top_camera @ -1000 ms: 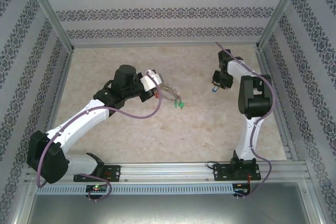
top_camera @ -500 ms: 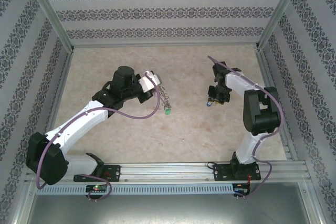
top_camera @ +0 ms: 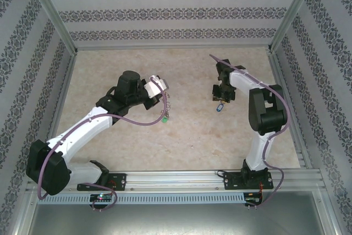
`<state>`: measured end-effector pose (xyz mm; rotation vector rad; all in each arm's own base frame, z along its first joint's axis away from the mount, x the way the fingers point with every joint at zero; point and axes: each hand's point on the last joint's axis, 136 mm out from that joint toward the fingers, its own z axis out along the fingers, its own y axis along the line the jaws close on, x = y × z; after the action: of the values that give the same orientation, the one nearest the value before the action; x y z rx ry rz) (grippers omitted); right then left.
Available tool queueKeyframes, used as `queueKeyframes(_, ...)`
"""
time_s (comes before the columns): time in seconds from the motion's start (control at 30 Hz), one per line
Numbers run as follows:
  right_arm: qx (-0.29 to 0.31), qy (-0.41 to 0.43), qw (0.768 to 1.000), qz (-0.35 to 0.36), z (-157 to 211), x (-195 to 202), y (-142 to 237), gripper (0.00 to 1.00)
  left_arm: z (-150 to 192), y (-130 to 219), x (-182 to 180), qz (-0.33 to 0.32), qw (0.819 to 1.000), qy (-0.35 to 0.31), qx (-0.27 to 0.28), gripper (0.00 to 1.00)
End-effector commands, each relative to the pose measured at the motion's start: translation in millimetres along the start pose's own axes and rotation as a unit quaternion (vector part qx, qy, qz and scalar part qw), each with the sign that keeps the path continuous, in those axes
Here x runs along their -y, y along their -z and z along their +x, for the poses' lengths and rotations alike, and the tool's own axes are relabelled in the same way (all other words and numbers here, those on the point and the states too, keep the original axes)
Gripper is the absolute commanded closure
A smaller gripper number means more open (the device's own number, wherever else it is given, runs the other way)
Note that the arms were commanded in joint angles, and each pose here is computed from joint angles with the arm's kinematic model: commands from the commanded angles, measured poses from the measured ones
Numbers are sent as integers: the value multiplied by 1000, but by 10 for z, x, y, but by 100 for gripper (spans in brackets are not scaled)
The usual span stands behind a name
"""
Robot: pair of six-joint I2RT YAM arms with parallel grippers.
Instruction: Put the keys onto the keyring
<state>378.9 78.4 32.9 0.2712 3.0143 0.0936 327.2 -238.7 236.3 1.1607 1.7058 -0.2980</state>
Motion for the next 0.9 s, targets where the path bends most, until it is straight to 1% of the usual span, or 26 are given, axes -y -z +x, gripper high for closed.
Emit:
queueKeyframes(0.0,6,-15,999,50,8,52,29,69,-114,115,-86,-18,1000,6,23,100)
queueKeyframes(0.13,-3,-11,995,101,83,168,-29,69,-118,128,-89,-20,1000,5,22,100)
queueKeyframes(0.27,4,-2,993,119,89,214,22,68,-105,142,-86,-19,1000,5,19,100)
queueKeyframes(0.4,10,-3,993,119,69,242,35,67,-110,152,-84,-19,1000,4,20,100)
queueKeyframes(0.63,3,3,995,100,20,155,-105,69,-135,151,-96,-21,999,9,25,100)
queueKeyframes(0.87,-1,7,993,114,9,221,-125,72,-140,134,-102,-19,999,11,23,100)
